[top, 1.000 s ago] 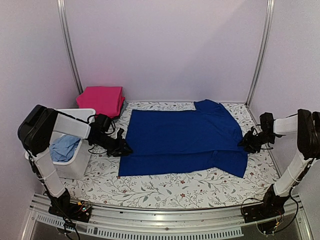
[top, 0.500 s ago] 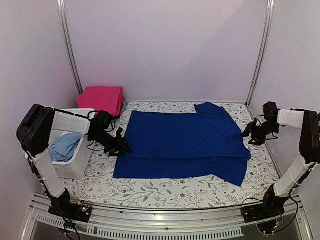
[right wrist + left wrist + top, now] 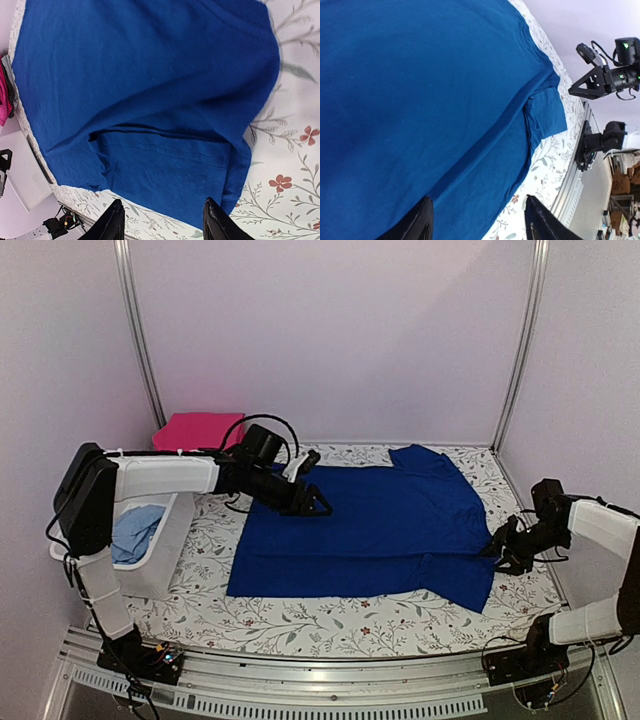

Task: Fold and stack the mixed laundry pile
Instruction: Flatten out the crumpled T-shirt at the center of the board.

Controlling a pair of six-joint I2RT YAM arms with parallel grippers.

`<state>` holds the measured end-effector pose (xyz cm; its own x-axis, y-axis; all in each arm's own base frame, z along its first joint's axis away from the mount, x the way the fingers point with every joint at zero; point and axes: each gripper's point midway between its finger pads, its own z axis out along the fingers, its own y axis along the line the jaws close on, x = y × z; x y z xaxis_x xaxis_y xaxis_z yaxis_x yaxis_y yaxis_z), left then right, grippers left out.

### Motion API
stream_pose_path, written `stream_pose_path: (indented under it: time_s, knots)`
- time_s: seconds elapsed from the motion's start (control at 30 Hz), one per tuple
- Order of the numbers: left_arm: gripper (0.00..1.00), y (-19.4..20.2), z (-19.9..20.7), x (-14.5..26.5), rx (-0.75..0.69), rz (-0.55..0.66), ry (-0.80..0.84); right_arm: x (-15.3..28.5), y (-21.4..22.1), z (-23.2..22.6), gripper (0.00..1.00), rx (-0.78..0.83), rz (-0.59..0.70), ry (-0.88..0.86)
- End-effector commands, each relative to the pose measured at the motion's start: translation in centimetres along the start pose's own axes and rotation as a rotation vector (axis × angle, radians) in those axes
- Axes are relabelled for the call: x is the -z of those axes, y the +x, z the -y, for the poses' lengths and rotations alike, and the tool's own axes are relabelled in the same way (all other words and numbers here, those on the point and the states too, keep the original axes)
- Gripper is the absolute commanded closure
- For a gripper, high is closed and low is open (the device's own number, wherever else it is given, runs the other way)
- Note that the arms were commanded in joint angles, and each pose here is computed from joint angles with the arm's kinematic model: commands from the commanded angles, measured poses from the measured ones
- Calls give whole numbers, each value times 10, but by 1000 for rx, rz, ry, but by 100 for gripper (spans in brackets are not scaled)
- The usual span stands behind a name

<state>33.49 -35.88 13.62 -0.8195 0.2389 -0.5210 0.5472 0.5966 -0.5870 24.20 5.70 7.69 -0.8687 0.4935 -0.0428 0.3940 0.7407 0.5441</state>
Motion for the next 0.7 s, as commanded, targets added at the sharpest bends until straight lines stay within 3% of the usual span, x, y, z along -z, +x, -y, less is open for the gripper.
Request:
stream_pose_path:
  time_s: [0.0, 0.37, 0.67]
  knots:
    - [39, 21, 4, -31, 1, -77, 14, -14, 23, 17, 49, -80, -44, 13]
    - [39, 48, -25, -23, 79, -113, -92, -33, 10, 34, 51, -74, -24, 69]
    - [40, 63, -65, 9, 215, -90, -191, -43, 1, 38, 59, -61, -41, 94]
